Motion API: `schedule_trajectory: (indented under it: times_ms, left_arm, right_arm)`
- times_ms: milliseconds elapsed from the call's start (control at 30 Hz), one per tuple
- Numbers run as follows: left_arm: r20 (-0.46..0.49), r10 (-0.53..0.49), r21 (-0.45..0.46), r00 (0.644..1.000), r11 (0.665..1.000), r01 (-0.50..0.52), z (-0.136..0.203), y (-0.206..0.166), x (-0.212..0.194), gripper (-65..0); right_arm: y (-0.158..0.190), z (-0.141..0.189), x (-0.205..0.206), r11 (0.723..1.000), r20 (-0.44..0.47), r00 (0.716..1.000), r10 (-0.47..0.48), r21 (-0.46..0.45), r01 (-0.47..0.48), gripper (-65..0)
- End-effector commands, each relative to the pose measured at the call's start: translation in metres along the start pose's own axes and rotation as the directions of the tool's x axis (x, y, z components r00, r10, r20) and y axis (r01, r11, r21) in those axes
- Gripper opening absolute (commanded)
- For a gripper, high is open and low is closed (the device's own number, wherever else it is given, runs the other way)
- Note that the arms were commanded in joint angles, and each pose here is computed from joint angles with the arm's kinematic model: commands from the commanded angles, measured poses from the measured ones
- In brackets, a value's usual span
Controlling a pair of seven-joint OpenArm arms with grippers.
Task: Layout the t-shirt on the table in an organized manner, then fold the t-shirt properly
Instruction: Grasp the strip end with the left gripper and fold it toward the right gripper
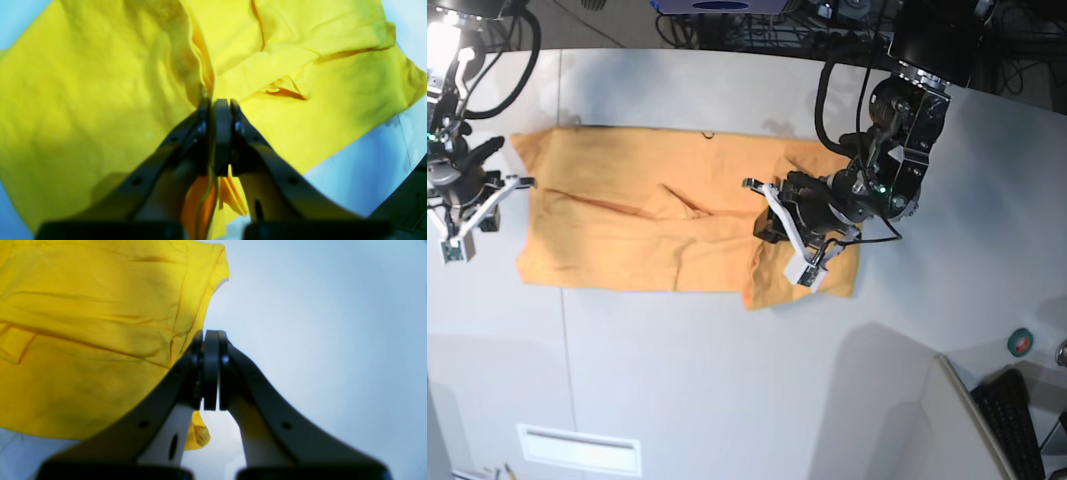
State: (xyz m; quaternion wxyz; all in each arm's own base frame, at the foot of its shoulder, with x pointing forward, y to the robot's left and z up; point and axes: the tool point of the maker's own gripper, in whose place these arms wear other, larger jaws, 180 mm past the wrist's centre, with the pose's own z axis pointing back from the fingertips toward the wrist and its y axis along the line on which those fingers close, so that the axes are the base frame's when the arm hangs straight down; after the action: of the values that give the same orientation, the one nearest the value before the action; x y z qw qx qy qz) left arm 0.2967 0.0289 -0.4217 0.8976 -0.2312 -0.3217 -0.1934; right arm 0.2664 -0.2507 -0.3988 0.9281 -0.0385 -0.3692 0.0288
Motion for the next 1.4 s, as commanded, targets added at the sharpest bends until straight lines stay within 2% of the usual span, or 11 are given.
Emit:
schedule_trajectory:
  times_ms: [0,1000,1133,1233,1300,1367]
  left_arm:
    - [0.046,-0.018,-0.021,0.999,1.0,0.019,0.001,-0.007,0.016,-65.0]
    - [0.033,-0.026,-0.026,0.999,0.999,0.027,0.0,-0.009,0.012,-65.0]
    - [0.036,-0.031,-0.031,0.999,0.999,0.032,0.001,-0.012,0.012,-45.1]
    - [0.044,-0.033,-0.04,0.998,0.999,0.035,0.001,-0.016,0.015,-33.2]
    - [0.035,-0.045,-0.059,0.998,0.997,0.047,-0.002,-0.025,0.012,-27.0]
    - [0.024,-0.067,-0.076,0.997,0.995,0.068,-0.004,-0.032,0.01,-24.7]
  right_arm:
    - [-0.004,0.002,0.015,1.0,0.048,0.999,0.007,-0.009,-0.007,-65.0]
    - [-0.005,0.002,0.015,1.0,0.048,0.999,0.006,-0.01,-0.006,-65.0]
    - [-0.004,0.002,0.015,1.0,0.048,0.999,0.007,-0.009,-0.007,-65.0]
    - [-0.004,0.002,0.015,1.0,0.048,0.999,0.007,-0.009,-0.007,-65.0]
    - [-0.004,0.002,0.015,1.0,0.048,0.999,0.007,-0.009,-0.007,-65.0]
    - [-0.004,0.002,0.015,1.0,0.048,0.999,0.007,-0.009,-0.007,-65.0]
